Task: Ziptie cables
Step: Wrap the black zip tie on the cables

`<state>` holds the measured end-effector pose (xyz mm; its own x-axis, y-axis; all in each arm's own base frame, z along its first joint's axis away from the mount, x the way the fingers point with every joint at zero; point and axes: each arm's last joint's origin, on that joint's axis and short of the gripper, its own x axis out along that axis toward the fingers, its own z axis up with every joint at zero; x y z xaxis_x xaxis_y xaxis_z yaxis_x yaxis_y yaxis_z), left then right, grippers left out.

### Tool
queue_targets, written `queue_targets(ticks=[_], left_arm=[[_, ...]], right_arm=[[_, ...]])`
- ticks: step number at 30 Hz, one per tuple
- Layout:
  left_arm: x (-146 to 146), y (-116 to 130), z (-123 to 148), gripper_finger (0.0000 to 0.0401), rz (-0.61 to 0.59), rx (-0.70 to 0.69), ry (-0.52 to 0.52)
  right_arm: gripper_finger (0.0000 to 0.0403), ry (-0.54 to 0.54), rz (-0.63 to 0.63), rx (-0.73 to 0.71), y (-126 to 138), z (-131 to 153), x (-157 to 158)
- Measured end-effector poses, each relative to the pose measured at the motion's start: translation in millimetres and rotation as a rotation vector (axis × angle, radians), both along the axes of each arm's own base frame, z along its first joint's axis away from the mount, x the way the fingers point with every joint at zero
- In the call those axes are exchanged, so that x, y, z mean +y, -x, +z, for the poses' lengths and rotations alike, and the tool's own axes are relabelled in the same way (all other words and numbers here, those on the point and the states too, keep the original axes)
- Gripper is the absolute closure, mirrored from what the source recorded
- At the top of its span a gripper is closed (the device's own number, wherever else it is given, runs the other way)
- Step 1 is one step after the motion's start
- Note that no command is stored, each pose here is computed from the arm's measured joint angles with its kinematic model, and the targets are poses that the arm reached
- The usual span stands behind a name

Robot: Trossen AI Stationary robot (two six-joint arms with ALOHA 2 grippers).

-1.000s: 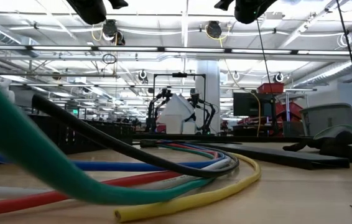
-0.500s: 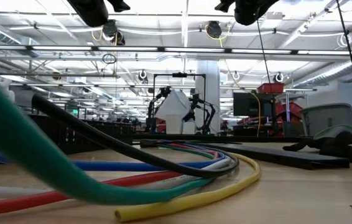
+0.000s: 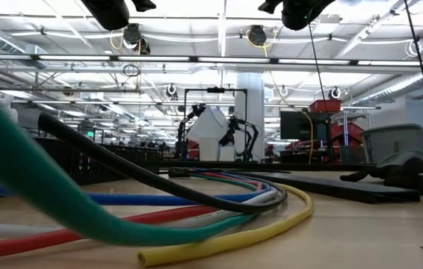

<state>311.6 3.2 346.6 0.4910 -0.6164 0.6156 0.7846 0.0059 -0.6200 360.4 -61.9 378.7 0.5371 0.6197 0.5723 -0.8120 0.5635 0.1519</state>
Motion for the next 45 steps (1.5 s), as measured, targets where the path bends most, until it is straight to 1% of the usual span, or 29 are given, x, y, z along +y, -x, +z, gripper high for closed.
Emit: queue_targets(ticks=[3, 9, 13, 15, 18, 26, 30, 33, 45], left_arm=[[0, 0, 0, 0.0398, 0.008, -0.008, -0.006], [0, 0, 0, 0.0400, 0.014, -0.013, -0.011], [0, 0, 0, 0.0400, 0.015, -0.013, -0.012], [0, 0, 0, 0.0400, 0.011, -0.011, -0.015], [0, 0, 0, 0.0400, 0.009, -0.010, -0.015], [1, 0, 0, 0.0401, 0.010, -0.008, -0.015], [1, 0, 0, 0.0401, 0.010, -0.008, -0.015], [1, 0, 0, 0.0401, 0.012, -0.008, -0.016], [16, 1, -1, 0.0401, 0.033, 0.002, -0.055]], right_arm=[[0.0402, 0.001, 0.000, 0.000, 0, 0, 0], [0.0403, 0.000, 0.017, 0.005, 0, 0, 1], [0.0402, -0.044, 0.031, 0.031, 0, 0, 2], [0.0395, -0.070, 0.031, 0.051, -1, 0, 1], [0.0373, -0.079, 0.029, 0.060, -2, 0, 0], [0.0291, -0.103, 0.004, 0.049, -2, 0, -1], [0.0265, -0.097, -0.011, 0.050, -3, 0, -3], [0.0260, -0.097, -0.017, 0.053, -3, -1, -4], [0.0260, -0.081, -0.055, 0.049, 2, 0, -21]])
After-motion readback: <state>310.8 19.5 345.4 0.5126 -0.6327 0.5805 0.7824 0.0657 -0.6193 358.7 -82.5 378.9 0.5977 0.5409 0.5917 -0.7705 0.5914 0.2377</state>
